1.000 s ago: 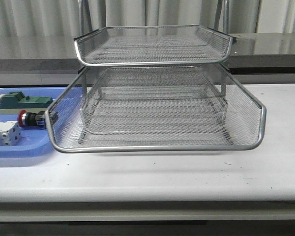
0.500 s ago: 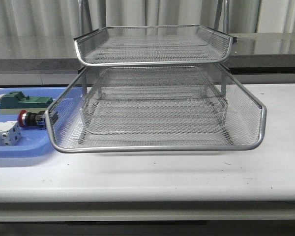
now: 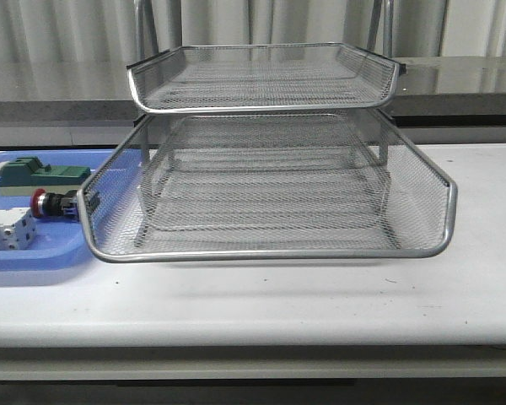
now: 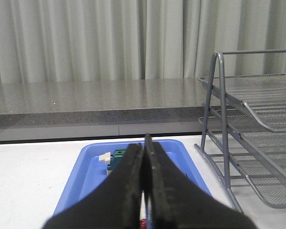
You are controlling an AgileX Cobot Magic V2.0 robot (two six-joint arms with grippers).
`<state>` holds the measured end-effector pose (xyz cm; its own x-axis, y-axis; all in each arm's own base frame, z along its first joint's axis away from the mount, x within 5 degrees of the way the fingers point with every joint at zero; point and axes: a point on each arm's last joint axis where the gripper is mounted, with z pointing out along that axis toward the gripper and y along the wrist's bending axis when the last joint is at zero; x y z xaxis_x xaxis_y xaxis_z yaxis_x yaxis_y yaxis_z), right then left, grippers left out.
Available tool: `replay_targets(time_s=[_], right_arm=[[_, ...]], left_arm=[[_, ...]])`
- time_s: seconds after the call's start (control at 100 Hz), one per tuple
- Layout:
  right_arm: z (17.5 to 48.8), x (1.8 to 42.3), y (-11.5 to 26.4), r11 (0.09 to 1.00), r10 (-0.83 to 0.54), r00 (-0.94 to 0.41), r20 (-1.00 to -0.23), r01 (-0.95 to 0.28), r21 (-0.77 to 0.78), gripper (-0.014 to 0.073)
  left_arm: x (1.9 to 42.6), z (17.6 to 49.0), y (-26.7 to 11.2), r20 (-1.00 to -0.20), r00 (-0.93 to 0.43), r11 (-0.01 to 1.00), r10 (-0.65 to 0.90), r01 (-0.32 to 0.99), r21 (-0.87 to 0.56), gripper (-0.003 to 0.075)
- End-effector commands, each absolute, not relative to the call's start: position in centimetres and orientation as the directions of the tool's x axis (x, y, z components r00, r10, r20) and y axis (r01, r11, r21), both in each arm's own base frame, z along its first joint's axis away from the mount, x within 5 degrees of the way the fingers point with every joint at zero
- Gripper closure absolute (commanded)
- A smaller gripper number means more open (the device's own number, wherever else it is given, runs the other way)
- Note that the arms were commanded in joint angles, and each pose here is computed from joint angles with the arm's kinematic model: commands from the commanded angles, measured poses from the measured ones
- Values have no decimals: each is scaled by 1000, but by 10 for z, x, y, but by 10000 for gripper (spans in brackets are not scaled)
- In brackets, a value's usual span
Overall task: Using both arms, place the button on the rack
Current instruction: 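Move the left gripper over the red push-button in the blue bin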
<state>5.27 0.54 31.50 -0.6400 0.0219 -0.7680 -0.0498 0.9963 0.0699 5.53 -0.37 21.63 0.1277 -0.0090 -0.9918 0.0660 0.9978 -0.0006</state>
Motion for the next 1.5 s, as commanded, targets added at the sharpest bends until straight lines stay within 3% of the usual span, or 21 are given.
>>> replay_targets(time_s=[0.0,0.46,0.65,0.83,1.12,1.26,1.49], right_arm=[[329,55,5,996,25,-577,-816,-52,67,665],[329,55,5,996,25,-577,-816,-52,67,665],[329,55,5,996,26,-577,-816,-52,68,665],[329,55,5,996,26,-577,-816,-52,68,665],[329,55,5,996,26,-577,-816,-52,68,665],[329,55,5,996,26,-577,-816,-52,68,665],[329,55,5,996,26,-577,-816,-52,68,665]], left_arm=[[54,209,-4,-981,191,998,-18,70,-5,740],[52,218,-4,-972,233,997,-20,71,-4,740],[49,254,-3,-979,196,996,-55,73,-41,740],[63,301,-4,-999,-4,997,-42,65,-42,740],[145,364,-9,-911,-413,998,13,59,-13,740],[198,375,-13,-830,-548,993,103,103,55,740],[284,366,-19,-747,-626,973,224,183,138,740]])
